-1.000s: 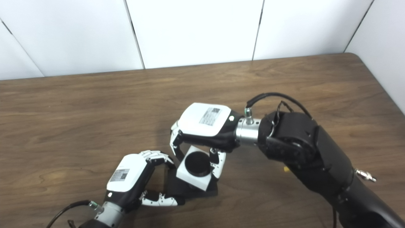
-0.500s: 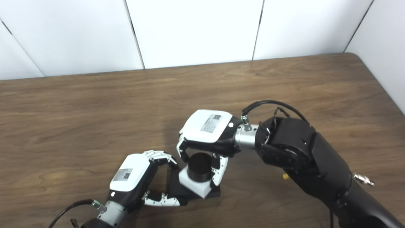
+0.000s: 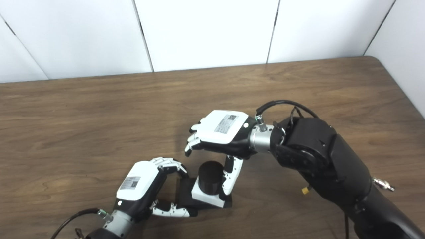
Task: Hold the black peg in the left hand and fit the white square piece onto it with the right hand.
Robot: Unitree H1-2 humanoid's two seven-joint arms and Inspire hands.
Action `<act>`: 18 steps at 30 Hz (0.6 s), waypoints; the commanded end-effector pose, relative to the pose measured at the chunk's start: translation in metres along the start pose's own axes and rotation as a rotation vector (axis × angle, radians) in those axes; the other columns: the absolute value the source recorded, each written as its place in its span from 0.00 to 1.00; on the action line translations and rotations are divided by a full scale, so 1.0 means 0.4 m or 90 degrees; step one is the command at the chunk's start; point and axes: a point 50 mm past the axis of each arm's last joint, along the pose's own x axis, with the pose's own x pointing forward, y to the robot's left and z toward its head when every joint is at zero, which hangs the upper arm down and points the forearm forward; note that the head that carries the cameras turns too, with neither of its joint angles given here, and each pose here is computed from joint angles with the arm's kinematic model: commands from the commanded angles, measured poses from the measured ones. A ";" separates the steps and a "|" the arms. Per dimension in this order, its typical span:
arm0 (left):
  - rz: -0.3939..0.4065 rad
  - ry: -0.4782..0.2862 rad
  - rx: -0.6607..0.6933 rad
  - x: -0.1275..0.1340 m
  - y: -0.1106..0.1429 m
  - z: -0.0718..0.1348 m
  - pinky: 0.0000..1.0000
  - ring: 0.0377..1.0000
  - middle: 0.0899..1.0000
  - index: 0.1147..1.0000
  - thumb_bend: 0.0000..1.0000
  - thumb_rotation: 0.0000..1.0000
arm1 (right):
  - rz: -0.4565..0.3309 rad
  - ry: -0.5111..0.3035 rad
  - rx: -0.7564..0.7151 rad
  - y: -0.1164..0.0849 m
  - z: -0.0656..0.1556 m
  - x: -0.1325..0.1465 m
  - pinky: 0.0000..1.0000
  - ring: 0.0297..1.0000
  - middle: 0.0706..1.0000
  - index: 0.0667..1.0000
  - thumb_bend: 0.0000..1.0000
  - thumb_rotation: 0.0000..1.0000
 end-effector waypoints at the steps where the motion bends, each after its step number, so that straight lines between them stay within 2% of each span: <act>1: -0.027 -0.001 0.008 -0.002 -0.011 -0.004 0.83 0.78 0.70 0.42 0.52 0.05 | -0.043 0.010 -0.020 -0.046 -0.001 -0.015 0.97 0.97 0.89 0.86 1.00 0.55; 10: -0.012 0.006 -0.003 -0.004 -0.009 -0.008 0.82 0.75 0.68 0.43 0.51 0.09 | -0.062 0.037 0.026 -0.043 -0.017 -0.040 0.96 0.96 0.89 0.88 1.00 0.53; 12: -0.001 0.012 0.002 -0.005 -0.009 -0.006 0.81 0.74 0.69 0.60 0.72 0.44 | -0.070 0.047 0.050 -0.037 -0.025 -0.049 0.95 0.95 0.88 0.87 1.00 0.52; 15: 0.022 0.020 -0.006 -0.007 -0.009 -0.008 0.79 0.75 0.72 0.73 0.90 0.60 | -0.078 0.058 0.078 -0.028 -0.034 -0.061 0.94 0.95 0.88 0.87 1.00 0.54; 18: 0.044 0.020 -0.028 -0.011 -0.005 -0.012 0.79 0.77 0.77 0.84 0.98 0.65 | -0.086 0.069 0.098 -0.016 -0.043 -0.076 0.93 0.94 0.88 0.87 1.00 0.55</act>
